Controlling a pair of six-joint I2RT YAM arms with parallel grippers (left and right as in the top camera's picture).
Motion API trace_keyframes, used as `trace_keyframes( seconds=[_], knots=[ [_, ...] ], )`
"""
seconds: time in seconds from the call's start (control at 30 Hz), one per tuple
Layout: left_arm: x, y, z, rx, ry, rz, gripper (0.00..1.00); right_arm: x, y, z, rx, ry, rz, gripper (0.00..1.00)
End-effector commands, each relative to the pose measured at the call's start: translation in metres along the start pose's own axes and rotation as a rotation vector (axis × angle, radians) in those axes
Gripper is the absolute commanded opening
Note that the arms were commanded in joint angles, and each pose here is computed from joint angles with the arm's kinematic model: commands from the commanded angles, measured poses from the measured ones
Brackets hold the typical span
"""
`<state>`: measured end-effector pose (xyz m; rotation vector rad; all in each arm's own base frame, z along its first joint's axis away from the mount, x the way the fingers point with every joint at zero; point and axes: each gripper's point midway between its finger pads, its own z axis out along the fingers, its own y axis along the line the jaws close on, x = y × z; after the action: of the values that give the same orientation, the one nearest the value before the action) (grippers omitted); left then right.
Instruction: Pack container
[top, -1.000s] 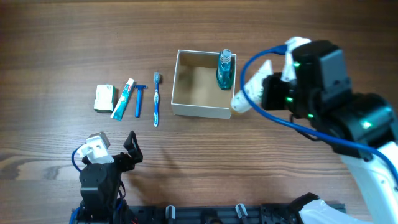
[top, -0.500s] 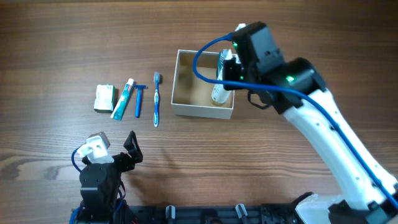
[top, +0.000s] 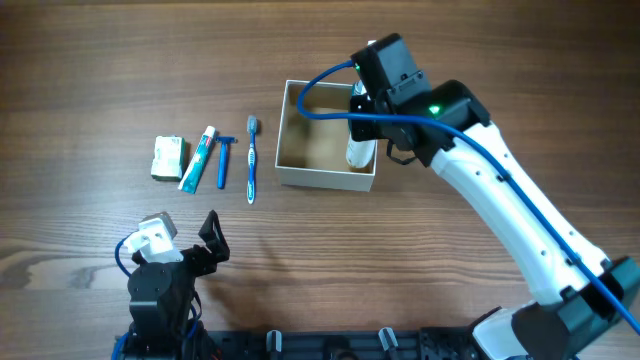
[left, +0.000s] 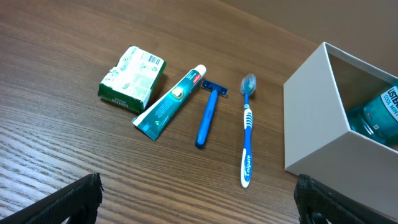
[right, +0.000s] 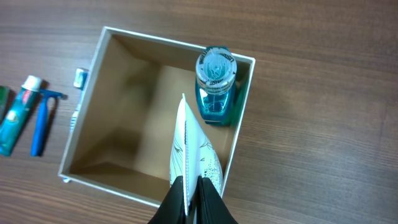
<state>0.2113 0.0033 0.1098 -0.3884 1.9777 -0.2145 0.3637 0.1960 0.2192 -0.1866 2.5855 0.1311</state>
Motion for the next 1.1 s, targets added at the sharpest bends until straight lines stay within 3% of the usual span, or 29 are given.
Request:
trace_keyframes(
  seconds=[0.0,0.33,0.37,0.43,0.5,0.57,0.8,0.9,1.07],
  knots=[
    [0.005,0.0,0.002,0.01,0.01,0.008,1.0,-0.009,0.0,0.011,0.029,-0.015,-0.007,0.04],
    [0.005,0.0,0.002,0.009,0.01,0.009,1.0,-0.006,0.002,0.031,0.04,0.015,-0.01,0.04],
    [0.005,0.0,0.002,0.01,0.01,0.008,1.0,-0.005,0.002,0.031,0.041,0.017,-0.01,0.1],
    [0.005,0.0,0.002,0.01,0.01,0.008,1.0,-0.002,0.0,0.031,0.047,0.031,-0.013,0.32],
    [0.005,0.0,0.002,0.01,0.01,0.008,1.0,0.001,-0.001,0.03,0.052,0.042,-0.015,0.35],
    [0.005,0.0,0.002,0.009,0.01,0.009,1.0,0.003,-0.002,0.029,0.054,0.048,-0.017,0.52],
    [0.005,0.0,0.002,0.01,0.01,0.008,1.0,-0.005,-0.007,0.008,0.063,-0.007,-0.012,0.68],
    [0.005,0.0,0.002,0.01,0.01,0.008,1.0,-0.017,-0.012,-0.03,0.044,-0.102,0.008,0.77],
    [0.005,0.0,0.002,0.009,0.01,0.009,1.0,-0.021,-0.025,-0.064,0.039,-0.164,0.037,0.83]
  ],
)
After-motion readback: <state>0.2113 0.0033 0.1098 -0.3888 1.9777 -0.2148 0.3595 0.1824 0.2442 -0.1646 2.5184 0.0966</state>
